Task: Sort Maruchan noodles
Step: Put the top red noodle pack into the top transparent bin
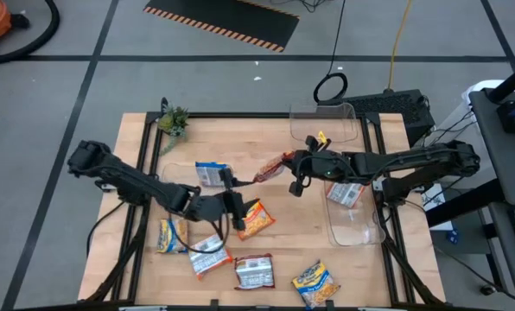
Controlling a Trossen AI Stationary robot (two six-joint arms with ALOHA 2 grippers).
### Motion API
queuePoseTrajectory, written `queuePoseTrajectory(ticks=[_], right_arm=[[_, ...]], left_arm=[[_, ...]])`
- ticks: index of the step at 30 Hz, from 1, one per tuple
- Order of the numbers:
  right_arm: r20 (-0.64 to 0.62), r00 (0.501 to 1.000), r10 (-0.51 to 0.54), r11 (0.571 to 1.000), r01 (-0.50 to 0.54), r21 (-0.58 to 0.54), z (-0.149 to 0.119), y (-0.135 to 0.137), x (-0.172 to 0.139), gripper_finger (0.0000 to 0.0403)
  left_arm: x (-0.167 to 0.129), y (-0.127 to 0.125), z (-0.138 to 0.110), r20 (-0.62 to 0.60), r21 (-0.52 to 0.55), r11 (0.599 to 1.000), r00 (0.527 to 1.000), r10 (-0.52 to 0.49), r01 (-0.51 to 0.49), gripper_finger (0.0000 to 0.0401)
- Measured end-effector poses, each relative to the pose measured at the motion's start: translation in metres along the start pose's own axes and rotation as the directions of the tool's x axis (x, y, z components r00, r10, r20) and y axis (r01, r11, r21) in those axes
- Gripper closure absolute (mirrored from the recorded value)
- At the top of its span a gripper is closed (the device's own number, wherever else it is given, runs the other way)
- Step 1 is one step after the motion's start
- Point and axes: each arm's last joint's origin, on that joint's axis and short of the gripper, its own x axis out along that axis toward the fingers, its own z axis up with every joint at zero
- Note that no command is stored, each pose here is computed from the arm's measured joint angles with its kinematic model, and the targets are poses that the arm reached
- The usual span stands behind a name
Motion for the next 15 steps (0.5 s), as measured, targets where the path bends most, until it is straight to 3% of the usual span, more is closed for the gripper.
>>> queuePoseTrajectory(ticks=[3, 9, 15], right_arm=[[0.0, 1.0, 0.0, 1.0, 0.0, -0.008, 0.0, -0.001, -0.002, 0.0403], [0.023, 1.0, 0.0, 1.0, 0.0, -0.001, 0.004, -0.002, -0.006, 0.0403], [0.025, 1.0, 0.002, 1.0, -0.001, -0.017, 0.004, -0.003, -0.008, 0.0403]], left_arm=[[0.007, -0.002, -0.004, -0.015, 0.012, 0.999, 0.998, 0.053, -0.053, 0.0109], [0.018, 0.006, -0.003, 0.01, -0.081, 0.992, 0.995, 0.094, -0.093, 0.0026], [0.035, 0.002, -0.012, -0.004, -0.097, 0.993, 0.997, 0.071, -0.071, 0.001]])
